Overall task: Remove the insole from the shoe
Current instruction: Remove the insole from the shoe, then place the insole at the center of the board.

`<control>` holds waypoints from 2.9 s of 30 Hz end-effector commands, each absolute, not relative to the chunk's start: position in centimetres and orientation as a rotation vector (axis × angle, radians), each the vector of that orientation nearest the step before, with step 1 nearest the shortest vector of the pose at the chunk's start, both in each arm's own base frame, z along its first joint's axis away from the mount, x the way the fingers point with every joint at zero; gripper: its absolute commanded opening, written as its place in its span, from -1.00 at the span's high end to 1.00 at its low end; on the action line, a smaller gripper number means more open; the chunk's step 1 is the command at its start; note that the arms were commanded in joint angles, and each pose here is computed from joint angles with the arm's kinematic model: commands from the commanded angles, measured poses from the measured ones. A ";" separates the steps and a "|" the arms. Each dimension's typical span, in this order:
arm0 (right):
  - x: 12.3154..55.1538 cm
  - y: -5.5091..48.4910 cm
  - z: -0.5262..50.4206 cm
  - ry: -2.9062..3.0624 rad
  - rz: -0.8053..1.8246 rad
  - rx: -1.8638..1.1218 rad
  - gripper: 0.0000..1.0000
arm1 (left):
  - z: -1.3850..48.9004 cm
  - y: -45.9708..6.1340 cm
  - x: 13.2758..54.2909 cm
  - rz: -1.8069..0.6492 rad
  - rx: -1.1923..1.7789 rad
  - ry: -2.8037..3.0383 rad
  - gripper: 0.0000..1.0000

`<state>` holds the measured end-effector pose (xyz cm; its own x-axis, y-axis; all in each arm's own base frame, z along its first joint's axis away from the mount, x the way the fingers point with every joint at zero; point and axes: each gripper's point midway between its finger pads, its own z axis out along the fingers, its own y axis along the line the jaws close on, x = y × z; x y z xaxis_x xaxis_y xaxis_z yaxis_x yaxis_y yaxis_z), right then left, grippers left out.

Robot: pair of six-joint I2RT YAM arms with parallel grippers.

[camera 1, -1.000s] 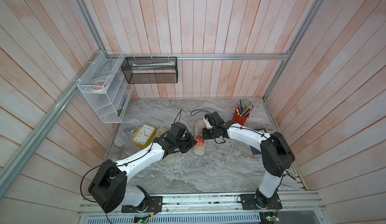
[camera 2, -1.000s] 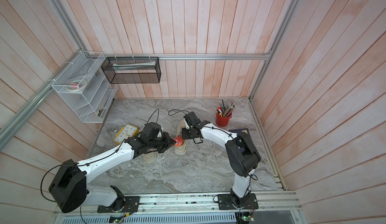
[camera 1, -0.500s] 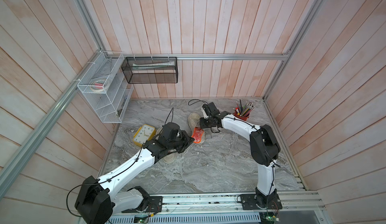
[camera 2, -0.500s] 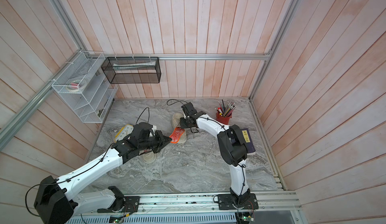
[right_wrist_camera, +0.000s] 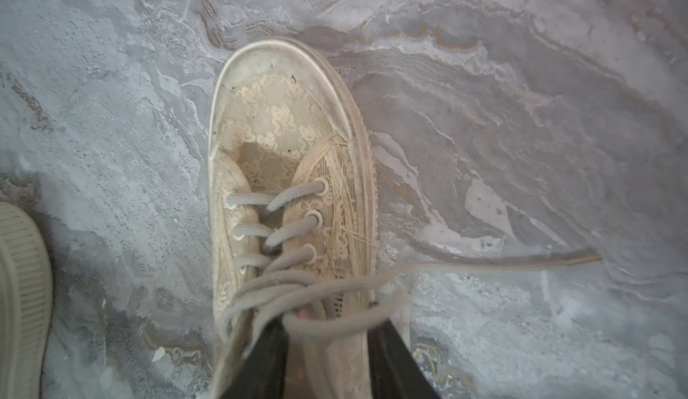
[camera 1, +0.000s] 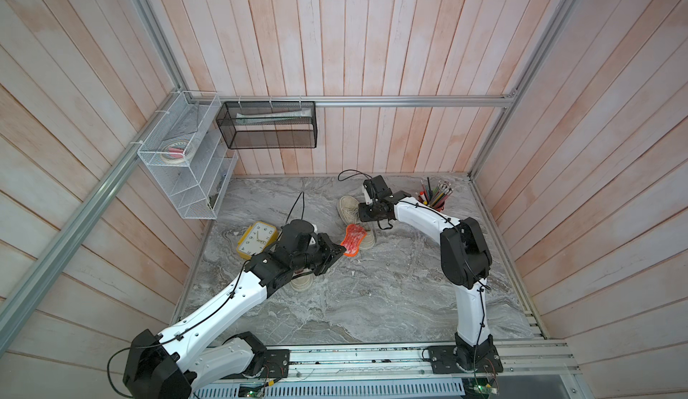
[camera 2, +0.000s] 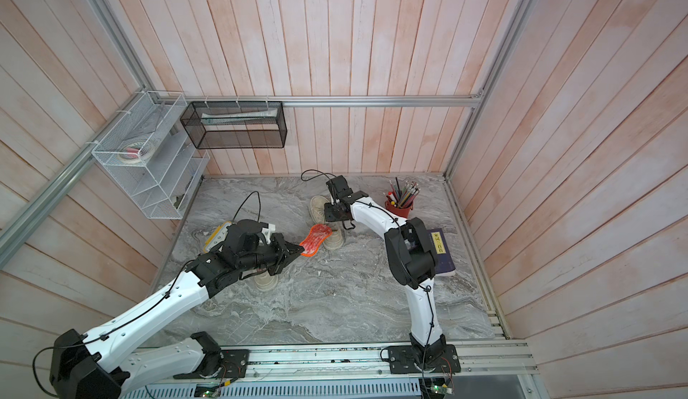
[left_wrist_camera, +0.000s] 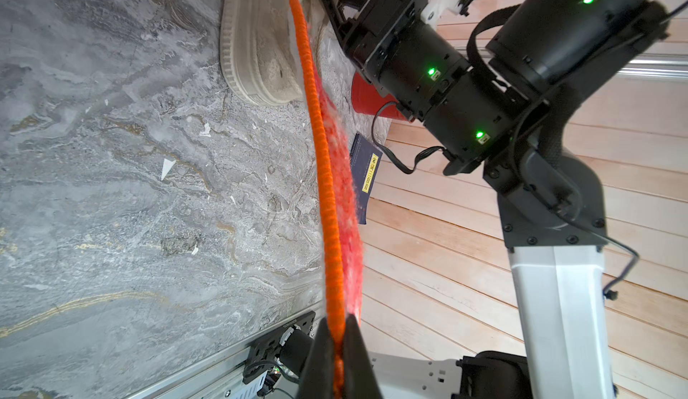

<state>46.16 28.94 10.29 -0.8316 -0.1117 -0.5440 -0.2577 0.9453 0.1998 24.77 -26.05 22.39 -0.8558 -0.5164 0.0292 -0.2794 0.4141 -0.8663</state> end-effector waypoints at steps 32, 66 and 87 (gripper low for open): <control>30.0 30.7 20.5 2.195 1.692 1.057 -0.44 | 21.2 -28.5 25.2 -1.537 -0.673 2.405 1.00; 20.2 21.1 8.1 2.666 1.110 0.129 0.91 | 21.2 -22.3 28.3 -1.146 -0.618 2.296 -0.04; 21.9 10.9 6.3 2.848 0.223 0.318 -0.49 | 19.9 -18.0 28.1 -0.862 -0.621 2.386 -0.10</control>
